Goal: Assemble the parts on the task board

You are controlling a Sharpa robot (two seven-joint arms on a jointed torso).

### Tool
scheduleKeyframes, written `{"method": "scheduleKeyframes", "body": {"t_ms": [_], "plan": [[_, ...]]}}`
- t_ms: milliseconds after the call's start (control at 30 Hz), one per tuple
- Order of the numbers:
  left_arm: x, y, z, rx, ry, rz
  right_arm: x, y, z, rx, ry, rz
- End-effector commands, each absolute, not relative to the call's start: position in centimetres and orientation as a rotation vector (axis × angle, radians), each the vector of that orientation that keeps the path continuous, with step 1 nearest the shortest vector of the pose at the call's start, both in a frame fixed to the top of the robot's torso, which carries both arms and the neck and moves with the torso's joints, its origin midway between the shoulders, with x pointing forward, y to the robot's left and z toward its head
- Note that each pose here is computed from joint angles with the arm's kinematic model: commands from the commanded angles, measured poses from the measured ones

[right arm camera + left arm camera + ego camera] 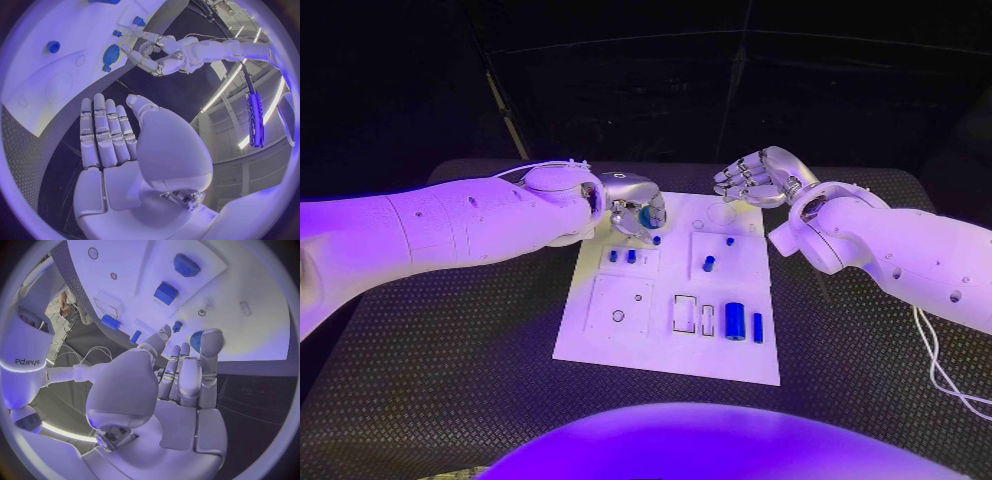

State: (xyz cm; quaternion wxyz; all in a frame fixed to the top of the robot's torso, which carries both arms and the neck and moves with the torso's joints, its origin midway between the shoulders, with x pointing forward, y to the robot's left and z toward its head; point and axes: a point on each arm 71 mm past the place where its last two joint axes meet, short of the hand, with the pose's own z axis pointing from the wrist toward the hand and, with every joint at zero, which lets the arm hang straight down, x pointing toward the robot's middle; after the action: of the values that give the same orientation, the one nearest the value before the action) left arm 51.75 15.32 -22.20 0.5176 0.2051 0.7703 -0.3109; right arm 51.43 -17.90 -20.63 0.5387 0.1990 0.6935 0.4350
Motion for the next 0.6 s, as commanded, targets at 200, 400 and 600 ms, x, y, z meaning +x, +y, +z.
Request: {"method": "scheduleKeyframes", "body": {"t_ms": [200,400,600], "plan": [[52.0,14.5,-22.8,0.545,1.879,-0.709,51.4,-17.7,-20.4,0.467,1.633,1.045],[52.1,13.9,-23.0,0.554,1.882,-0.714,51.4,-17.6,-20.4,0.466,1.634,1.046],[52.4,13.6,-23.2,0.56,1.897,-0.708,51.4,-17.5,-20.4,0.466,1.636,1.048]]}}
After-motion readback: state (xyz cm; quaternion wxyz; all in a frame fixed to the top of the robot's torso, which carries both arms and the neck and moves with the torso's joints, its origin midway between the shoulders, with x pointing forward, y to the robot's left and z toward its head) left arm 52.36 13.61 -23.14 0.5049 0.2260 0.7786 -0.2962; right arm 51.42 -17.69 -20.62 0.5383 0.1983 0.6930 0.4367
